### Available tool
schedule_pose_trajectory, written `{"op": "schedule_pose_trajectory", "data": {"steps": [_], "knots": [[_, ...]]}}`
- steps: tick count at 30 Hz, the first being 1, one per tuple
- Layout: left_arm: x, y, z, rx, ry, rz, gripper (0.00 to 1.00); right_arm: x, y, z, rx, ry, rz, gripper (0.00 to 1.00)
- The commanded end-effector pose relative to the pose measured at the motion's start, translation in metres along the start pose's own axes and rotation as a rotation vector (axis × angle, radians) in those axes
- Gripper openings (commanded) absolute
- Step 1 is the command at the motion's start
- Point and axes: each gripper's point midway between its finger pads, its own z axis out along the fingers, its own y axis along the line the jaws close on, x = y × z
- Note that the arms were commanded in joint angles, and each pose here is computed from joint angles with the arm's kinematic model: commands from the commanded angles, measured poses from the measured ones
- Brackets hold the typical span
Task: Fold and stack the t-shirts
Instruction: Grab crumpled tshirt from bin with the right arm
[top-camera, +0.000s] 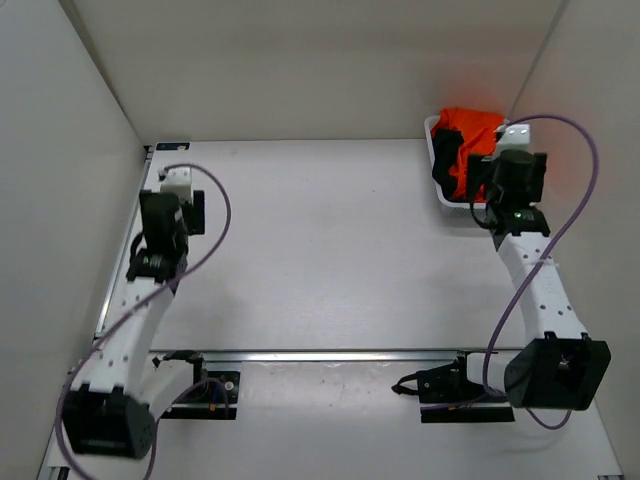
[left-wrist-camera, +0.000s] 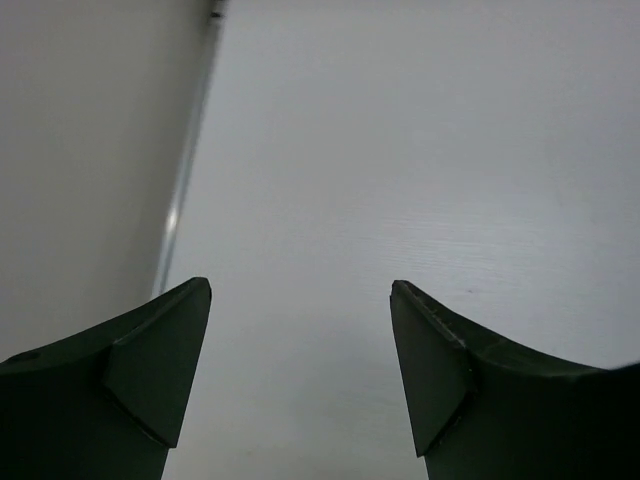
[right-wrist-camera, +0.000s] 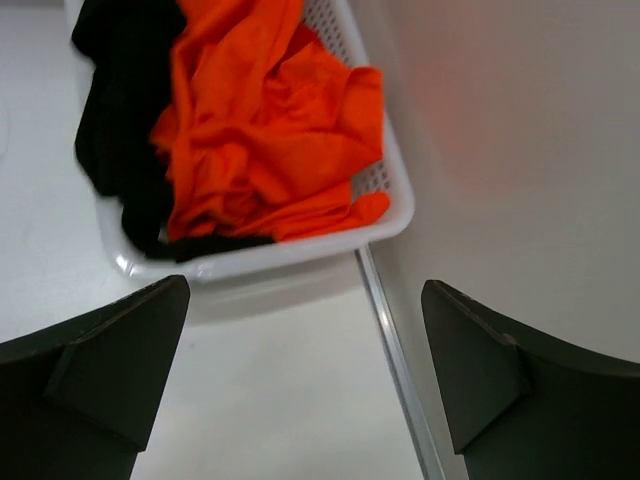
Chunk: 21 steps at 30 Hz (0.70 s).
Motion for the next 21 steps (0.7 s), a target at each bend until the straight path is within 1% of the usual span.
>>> {"op": "schedule_pose_trajectory", "data": {"steps": [1, 2, 3, 4, 5, 6, 7, 8, 9, 10, 11, 12, 13, 14, 16, 17, 19, 20, 21], "knots": [[0.062, -0.08, 0.001, 0.496, 0.412, 0.058, 0.82, -0.066, 0.0, 0.005, -0.103, -0.175, 0.13, 0.99], [0.065, -0.101, -0.005, 0.595, 0.445, 0.072, 0.81, -0.062, 0.016, 0.016, -0.124, -0.147, 0.092, 0.99], [0.064, -0.11, -0.003, 0.628, 0.495, 0.094, 0.81, -0.056, 0.028, 0.028, -0.149, -0.112, 0.072, 0.99], [0.066, -0.127, -0.007, 0.689, 0.535, 0.144, 0.8, -0.049, 0.037, 0.04, -0.187, -0.075, 0.107, 0.99], [0.077, -0.139, -0.01, 0.724, 0.595, 0.206, 0.81, -0.052, 0.047, 0.042, -0.255, -0.072, 0.195, 0.99], [0.064, -0.147, -0.008, 0.738, 0.58, 0.244, 0.81, -0.045, 0.046, 0.056, -0.266, -0.032, 0.255, 0.99], [0.071, -0.154, -0.006, 0.758, 0.643, 0.288, 0.79, -0.029, 0.048, 0.071, -0.278, 0.035, 0.332, 0.98], [0.078, -0.159, -0.002, 0.779, 0.719, 0.317, 0.76, -0.027, 0.044, 0.081, -0.251, 0.06, 0.366, 0.95], [0.083, -0.161, -0.001, 0.803, 0.759, 0.31, 0.69, -0.032, 0.045, 0.083, -0.254, 0.066, 0.364, 0.93], [0.084, -0.165, 0.006, 0.817, 0.817, 0.283, 0.62, -0.025, 0.041, 0.094, -0.201, 0.092, 0.35, 0.93], [0.08, -0.169, 0.015, 0.842, 0.835, 0.24, 0.61, -0.017, 0.042, 0.104, -0.167, 0.118, 0.329, 0.93], [0.077, -0.172, 0.018, 0.862, 0.846, 0.181, 0.6, -0.021, 0.036, 0.107, -0.136, 0.125, 0.342, 0.93], [0.07, -0.173, 0.028, 0.855, 0.829, 0.156, 0.6, -0.015, 0.034, 0.118, -0.112, 0.165, 0.351, 0.92], [0.064, -0.18, 0.035, 0.862, 0.805, 0.136, 0.6, 0.003, 0.033, 0.132, -0.075, 0.228, 0.364, 0.91], [0.056, -0.185, 0.04, 0.844, 0.762, 0.153, 0.6, 0.011, 0.021, 0.146, -0.016, 0.301, 0.392, 0.91], [0.056, -0.189, 0.042, 0.829, 0.749, 0.176, 0.6, 0.024, 0.016, 0.156, 0.01, 0.337, 0.393, 0.9], [0.056, -0.194, 0.04, 0.834, 0.731, 0.183, 0.6, 0.016, 0.012, 0.164, 0.034, 0.334, 0.397, 0.88], [0.056, -0.196, 0.039, 0.839, 0.727, 0.168, 0.61, 0.022, 0.011, 0.17, 0.05, 0.346, 0.402, 0.88], [0.061, -0.197, 0.035, 0.849, 0.748, 0.144, 0.61, 0.014, 0.006, 0.173, 0.065, 0.328, 0.397, 0.88]]}}
